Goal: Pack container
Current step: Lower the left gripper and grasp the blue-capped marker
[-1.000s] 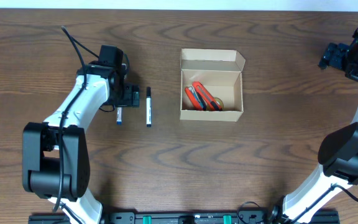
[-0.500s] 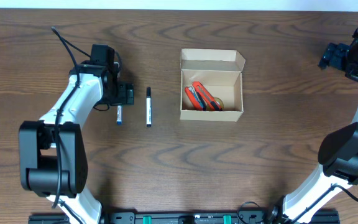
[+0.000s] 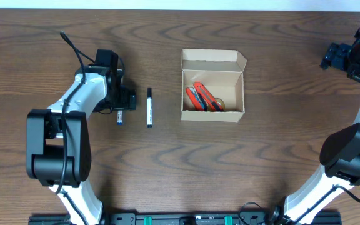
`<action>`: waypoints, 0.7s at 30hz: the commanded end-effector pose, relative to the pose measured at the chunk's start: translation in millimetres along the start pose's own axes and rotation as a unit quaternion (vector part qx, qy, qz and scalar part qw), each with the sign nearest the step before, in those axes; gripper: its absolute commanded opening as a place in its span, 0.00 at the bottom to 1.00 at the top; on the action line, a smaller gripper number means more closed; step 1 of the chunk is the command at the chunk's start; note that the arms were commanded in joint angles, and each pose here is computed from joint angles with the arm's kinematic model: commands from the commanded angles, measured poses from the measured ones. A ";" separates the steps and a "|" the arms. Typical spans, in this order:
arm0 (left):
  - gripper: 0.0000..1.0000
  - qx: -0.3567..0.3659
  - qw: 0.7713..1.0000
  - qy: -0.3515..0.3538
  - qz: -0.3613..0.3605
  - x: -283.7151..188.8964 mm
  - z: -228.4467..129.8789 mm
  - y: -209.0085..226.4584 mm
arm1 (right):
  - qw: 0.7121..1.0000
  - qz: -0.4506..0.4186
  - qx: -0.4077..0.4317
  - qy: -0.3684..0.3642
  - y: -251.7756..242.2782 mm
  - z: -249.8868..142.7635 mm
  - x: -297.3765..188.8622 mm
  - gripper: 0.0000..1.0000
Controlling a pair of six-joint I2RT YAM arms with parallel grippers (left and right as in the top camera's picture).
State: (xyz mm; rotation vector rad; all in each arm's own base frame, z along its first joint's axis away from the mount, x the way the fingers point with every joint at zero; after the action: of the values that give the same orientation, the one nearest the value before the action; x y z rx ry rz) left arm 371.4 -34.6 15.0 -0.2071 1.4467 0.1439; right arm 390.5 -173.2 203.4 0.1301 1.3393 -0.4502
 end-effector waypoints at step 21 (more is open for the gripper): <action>0.95 -0.006 0.999 -0.015 0.037 6.2 9.1 11.7 | 1.000 0.000 0.008 -0.001 -0.5 -0.9 -2.1 0.99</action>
State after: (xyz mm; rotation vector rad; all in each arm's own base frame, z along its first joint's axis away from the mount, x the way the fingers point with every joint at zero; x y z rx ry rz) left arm 374.8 -26.2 8.7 -0.1690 1.4356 0.1872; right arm 390.5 -173.2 203.4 0.1301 1.3393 -0.4502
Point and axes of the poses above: each gripper's point midway between its finger pads, its own x axis out along the fingers, its own y axis along the line the jaws close on, z = x × y, the point moved 1 cm from there along -x, back along the fingers, and after that the axes turned 11 degrees about -x, right-handed, at the moved point
